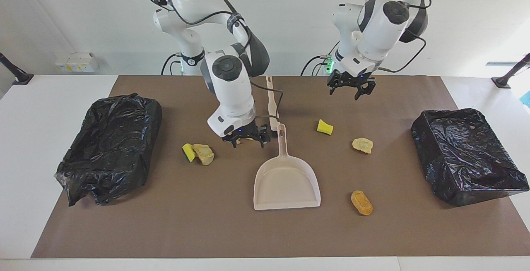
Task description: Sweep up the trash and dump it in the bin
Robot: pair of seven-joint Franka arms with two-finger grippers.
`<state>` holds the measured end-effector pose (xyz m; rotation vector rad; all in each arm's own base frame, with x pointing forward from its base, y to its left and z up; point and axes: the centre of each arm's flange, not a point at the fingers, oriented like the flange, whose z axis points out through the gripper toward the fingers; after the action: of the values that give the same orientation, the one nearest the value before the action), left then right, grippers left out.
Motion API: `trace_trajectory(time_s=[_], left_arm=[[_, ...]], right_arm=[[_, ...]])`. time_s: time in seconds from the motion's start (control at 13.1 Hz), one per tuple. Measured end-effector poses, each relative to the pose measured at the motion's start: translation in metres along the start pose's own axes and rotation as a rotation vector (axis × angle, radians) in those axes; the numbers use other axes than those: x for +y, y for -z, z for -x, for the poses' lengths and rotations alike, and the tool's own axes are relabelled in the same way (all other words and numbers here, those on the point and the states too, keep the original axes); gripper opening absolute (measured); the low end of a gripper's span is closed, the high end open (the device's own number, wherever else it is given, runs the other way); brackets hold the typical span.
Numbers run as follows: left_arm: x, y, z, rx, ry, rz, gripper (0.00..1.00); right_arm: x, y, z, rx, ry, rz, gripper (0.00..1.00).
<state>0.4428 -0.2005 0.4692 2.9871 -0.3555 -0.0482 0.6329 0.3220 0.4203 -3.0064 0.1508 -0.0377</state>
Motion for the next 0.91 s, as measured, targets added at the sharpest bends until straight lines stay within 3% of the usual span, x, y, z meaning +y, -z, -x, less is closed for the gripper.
trace_trajectory(time_s=[0.23, 0.61, 0.91], left_arm=[[0.049, -0.031, 0.020, 0.015, -0.005, -0.001, 1.00], [0.128, -0.100, 0.076, 0.106, 0.036, 0.024, 1.00], [0.170, -0.114, 0.099, 0.139, 0.050, 0.038, 1.00]], right_arm=[[-0.033, -0.033, 0.012, -0.004, 0.017, -0.014, 1.00], [-0.044, -0.053, 0.015, -0.017, 0.040, -0.018, 1.00], [-0.059, -0.058, 0.030, -0.041, 0.104, -0.033, 1.00]])
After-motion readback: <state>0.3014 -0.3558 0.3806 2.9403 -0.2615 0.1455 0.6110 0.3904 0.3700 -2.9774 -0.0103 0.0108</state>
